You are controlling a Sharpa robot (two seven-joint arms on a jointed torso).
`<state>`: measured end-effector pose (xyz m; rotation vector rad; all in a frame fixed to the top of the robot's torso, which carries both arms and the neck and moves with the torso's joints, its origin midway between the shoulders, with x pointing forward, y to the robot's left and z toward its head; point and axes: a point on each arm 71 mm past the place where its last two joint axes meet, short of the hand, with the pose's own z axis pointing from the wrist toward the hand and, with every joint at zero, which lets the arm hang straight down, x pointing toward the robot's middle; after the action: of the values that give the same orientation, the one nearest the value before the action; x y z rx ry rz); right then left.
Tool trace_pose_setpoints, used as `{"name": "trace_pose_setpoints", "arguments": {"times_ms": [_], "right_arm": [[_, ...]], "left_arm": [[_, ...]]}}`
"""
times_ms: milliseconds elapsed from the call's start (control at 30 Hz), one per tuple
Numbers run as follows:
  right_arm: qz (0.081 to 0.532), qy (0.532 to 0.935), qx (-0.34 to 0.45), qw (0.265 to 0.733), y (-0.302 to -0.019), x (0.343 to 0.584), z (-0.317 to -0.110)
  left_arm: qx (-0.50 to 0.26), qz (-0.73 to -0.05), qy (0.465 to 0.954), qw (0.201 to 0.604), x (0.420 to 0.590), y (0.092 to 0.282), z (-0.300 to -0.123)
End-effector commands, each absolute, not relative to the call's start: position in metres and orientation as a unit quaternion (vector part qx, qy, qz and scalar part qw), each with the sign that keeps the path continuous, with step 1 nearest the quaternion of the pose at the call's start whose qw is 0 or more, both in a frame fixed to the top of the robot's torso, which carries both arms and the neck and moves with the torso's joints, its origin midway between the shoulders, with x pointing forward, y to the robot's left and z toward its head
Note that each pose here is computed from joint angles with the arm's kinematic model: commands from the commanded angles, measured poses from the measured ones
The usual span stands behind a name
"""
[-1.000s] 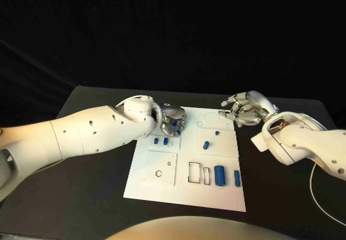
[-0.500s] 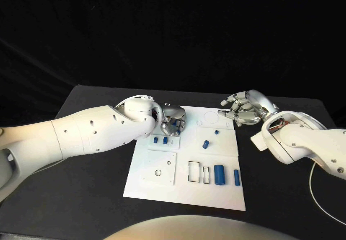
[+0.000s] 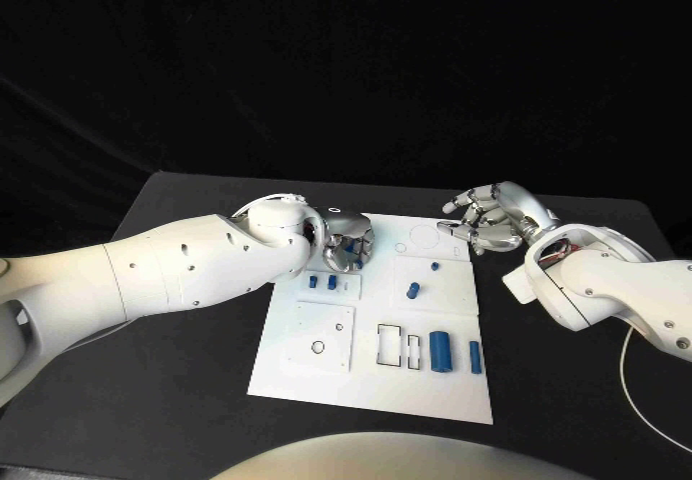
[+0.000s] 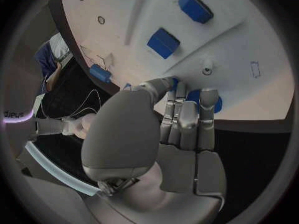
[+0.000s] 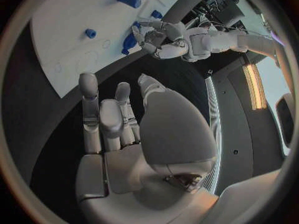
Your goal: Assemble the parts on the task board
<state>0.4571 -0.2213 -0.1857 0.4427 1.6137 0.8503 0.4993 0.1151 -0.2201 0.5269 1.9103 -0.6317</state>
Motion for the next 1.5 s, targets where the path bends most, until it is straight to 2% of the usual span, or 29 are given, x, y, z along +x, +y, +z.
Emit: {"name": "trace_pose_setpoints", "arguments": {"times_ms": [33, 267, 633, 1133, 1500], "right_arm": [[0.369, 0.691, 0.185, 0.593, -0.22, 0.457, -0.185], [0.368, 0.69, 0.186, 0.594, -0.221, 0.457, -0.186], [0.366, 0.691, 0.187, 0.595, -0.222, 0.458, -0.187], [0.364, 0.691, 0.188, 0.595, -0.224, 0.457, -0.188], [0.365, 0.691, 0.188, 0.595, -0.223, 0.457, -0.187]], "left_arm": [[0.208, -0.276, 0.782, 0.518, 0.498, 0.115, -0.217], [0.175, -0.307, 0.778, 0.52, 0.496, 0.121, -0.208], [0.14, -0.327, 0.769, 0.532, 0.495, 0.144, -0.191], [0.13, -0.285, 0.805, 0.503, 0.496, 0.178, -0.197], [0.128, -0.267, 0.819, 0.492, 0.498, 0.187, -0.203]]}}
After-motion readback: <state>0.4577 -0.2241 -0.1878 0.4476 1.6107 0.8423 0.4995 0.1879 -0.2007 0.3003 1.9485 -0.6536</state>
